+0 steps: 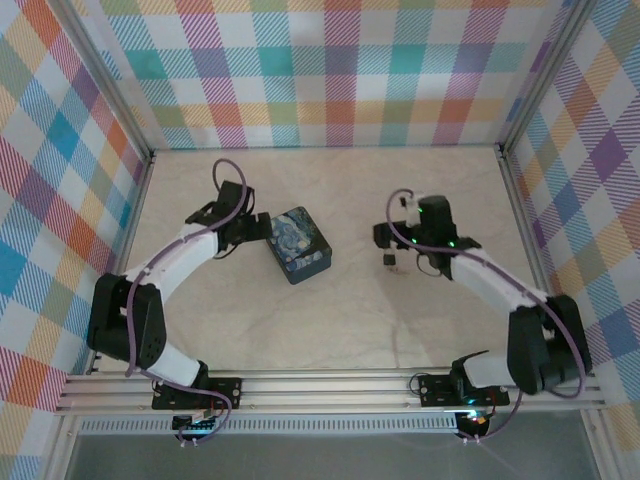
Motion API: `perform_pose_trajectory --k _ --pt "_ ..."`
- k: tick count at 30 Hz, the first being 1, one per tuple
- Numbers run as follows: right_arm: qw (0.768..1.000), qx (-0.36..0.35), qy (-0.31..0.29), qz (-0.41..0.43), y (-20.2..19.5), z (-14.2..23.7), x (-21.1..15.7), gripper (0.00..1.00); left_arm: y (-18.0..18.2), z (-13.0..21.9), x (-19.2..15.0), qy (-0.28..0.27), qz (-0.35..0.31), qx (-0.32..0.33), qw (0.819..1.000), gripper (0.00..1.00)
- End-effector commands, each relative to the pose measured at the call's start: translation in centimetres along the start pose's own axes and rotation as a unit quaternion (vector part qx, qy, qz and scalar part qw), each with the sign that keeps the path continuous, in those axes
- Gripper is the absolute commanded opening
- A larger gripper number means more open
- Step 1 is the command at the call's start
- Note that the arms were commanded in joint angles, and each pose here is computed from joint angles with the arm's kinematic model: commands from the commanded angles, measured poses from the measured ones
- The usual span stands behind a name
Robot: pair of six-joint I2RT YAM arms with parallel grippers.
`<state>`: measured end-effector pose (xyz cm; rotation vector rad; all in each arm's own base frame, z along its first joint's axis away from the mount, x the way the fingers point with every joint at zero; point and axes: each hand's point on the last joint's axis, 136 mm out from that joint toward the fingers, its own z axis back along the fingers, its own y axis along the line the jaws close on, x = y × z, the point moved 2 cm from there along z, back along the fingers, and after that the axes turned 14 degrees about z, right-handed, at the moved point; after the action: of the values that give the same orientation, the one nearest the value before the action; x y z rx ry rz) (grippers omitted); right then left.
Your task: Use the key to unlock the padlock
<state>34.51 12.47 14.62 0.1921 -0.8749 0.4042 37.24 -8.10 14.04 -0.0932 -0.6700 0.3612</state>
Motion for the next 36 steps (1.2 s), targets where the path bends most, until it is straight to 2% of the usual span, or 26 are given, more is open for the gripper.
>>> perform_pose_trajectory --k 1,3,5,10,11,13,14,17,21,25,36 --pt "0.997 -0.07 -0.03 0.014 -2.9 1.5 -1.4 1.0 2.6 0.0 2.4 -0.136 -0.074 0.03 0.988 0.97" --pt "0.996 -0.083 -0.044 -0.009 -4.4 2.3 -2.2 1.0 2.6 -0.8 0.7 -0.157 -0.114 -0.003 0.981 0.98" --pt "0.994 -0.085 -0.063 -0.02 -5.5 2.8 -2.2 1.0 3.2 -1.7 0.4 -0.172 -0.118 0.001 0.978 0.97" --pt "0.993 -0.103 -0.049 -0.011 -7.6 1.7 -4.1 1.0 4.4 -3.5 0.2 -0.206 -0.091 -0.017 0.974 0.93" --pt "0.992 -0.108 -0.068 -0.012 -7.9 1.4 -4.4 1.0 4.4 -3.6 0.4 -0.211 -0.092 -0.023 0.973 0.93" --pt "0.988 -0.112 -0.103 -0.02 -8.5 0.9 -4.6 1.0 4.8 -4.3 0.4 -0.205 -0.077 -0.044 0.975 1.0" --pt "0.989 -0.108 -0.098 -0.01 -8.5 0.6 -4.4 1.0 5.6 -4.5 0.5 -0.201 -0.058 -0.046 0.977 1.0" --pt "0.982 -0.118 -0.146 0.027 -9.0 0.1 -2.8 1.0 6.9 -4.7 0.2 -0.215 -0.023 -0.083 0.973 1.0" --pt "0.979 -0.127 -0.156 0.019 -10.1 -2.0 -4.1 1.0 7.0 -5.0 -0.4 -0.214 -0.028 -0.087 0.972 1.0" --pt "0.982 -0.125 -0.138 0.005 -10.6 -2.1 -4.5 1.0 6.9 -5.0 -0.2 -0.214 -0.026 -0.087 0.973 1.0" --pt "0.981 -0.128 -0.143 0.004 -10.6 -2.0 -4.4 1.0 6.9 -5.0 -0.2 -0.215 -0.026 -0.087 0.972 1.0"
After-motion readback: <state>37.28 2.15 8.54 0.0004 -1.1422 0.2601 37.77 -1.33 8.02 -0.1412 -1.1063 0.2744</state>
